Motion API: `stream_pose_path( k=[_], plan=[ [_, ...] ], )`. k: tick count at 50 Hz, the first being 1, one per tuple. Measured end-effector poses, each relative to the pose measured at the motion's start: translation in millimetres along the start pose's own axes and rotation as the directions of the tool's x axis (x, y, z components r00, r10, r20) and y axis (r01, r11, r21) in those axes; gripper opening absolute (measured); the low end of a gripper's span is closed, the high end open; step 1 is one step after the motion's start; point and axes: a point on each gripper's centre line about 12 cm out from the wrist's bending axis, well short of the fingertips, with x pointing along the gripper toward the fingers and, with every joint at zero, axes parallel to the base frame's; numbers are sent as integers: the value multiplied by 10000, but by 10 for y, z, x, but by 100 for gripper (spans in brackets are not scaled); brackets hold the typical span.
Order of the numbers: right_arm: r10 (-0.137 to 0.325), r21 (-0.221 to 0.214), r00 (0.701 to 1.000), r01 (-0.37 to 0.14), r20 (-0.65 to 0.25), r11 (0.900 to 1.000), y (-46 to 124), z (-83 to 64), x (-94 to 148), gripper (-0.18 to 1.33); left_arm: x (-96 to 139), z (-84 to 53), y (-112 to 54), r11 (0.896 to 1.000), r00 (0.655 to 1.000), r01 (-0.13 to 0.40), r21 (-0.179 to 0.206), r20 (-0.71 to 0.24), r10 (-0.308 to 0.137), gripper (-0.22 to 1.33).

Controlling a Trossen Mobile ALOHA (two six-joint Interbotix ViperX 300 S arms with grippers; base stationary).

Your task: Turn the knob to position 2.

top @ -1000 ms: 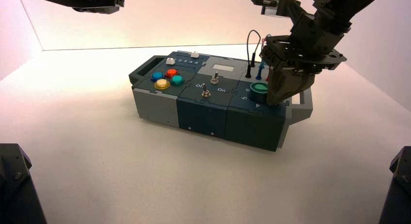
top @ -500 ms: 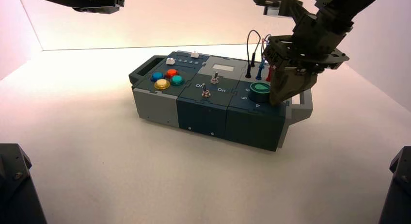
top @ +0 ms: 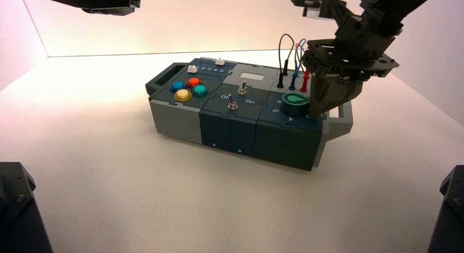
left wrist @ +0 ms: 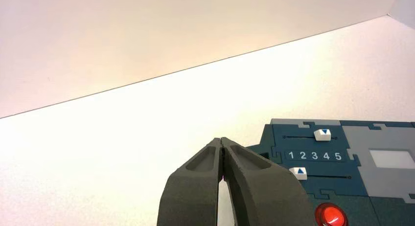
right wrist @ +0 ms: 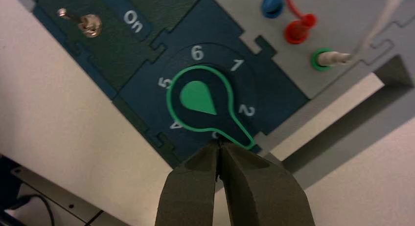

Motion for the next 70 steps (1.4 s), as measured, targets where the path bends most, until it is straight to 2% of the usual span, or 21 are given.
stream_pose_path(
  k=[25, 37, 57, 70],
  plan=[
    [-74, 32, 10000, 74, 32, 10000, -35, 11, -7, -14, -1, 10, 0, 10000, 10000, 4, 12, 32, -4, -16],
    [-118, 235, 9999, 117, 70, 9997, -78, 23, -16, -14, 0, 0, -1, 10000, 10000, 5, 15, 1, -5, -16],
    [-97, 280, 9999, 98, -32, 9996, -79, 7, -17, -14, -2, 4, 0, 10000, 10000, 0, -1, 15, 0, -16],
    [55, 187, 9988, -64, 486, 9998, -34, 35, -194, -14, -2, 4, 0, 10000, 10000, 0, -1, 15, 0, -16]
  ],
)
